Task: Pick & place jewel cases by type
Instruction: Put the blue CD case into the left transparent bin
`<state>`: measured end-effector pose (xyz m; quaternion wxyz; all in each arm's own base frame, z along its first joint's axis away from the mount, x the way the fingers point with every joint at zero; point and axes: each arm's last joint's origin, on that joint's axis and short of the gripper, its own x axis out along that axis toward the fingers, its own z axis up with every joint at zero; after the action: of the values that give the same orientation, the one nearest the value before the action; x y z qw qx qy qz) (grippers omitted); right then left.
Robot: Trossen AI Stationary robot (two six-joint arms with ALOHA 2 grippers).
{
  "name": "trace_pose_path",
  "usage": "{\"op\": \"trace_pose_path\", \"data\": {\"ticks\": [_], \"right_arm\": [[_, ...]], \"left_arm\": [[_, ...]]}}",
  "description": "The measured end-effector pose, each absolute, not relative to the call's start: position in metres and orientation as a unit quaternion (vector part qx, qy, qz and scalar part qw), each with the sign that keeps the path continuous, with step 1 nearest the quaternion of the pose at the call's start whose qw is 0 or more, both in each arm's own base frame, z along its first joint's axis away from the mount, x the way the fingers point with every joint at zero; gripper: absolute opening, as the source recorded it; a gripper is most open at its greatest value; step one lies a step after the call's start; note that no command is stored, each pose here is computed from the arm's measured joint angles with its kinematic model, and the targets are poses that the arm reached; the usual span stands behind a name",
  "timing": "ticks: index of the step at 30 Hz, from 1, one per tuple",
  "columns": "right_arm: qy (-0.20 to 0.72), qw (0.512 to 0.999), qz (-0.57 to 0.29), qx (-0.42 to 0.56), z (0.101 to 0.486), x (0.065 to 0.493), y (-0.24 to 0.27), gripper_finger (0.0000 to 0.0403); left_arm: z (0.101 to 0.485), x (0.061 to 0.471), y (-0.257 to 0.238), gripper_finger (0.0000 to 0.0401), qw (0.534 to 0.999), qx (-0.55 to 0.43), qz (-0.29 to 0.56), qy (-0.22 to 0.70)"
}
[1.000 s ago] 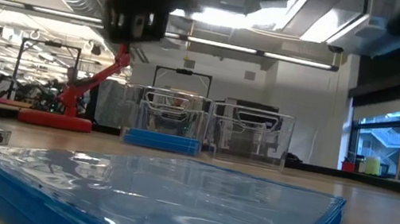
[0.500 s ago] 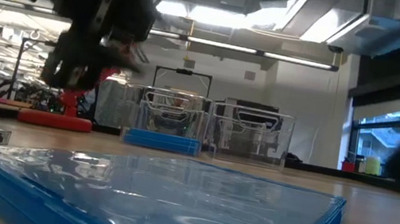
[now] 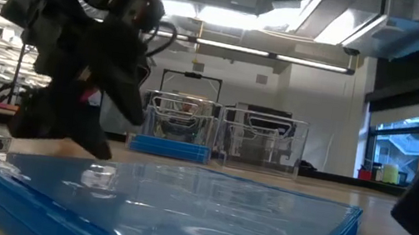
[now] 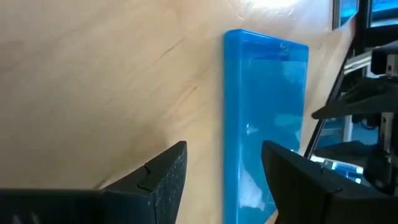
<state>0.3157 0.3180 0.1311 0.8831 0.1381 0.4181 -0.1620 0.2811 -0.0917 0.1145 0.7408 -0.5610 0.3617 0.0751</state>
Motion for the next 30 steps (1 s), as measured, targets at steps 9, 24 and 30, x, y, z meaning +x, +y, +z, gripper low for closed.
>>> {"op": "trace_pose_path", "data": {"ticks": [9,24,30], "right_arm": [[0.428,0.876,-0.167,0.146,0.131,0.324,0.310,0.0243],[0.448,0.866,-0.189,0.117,0.130,0.336,0.288,0.0243],[0.444,0.863,-0.205,0.126,0.130,0.349,0.274,0.0243]], "left_arm": [[0.104,0.304,-0.097,0.0200,0.738,-0.542,0.091,0.392],[0.102,0.320,-0.107,0.0199,0.727,-0.558,0.068,0.393],[0.103,0.320,-0.111,0.0199,0.718,-0.559,0.027,0.413]]}}
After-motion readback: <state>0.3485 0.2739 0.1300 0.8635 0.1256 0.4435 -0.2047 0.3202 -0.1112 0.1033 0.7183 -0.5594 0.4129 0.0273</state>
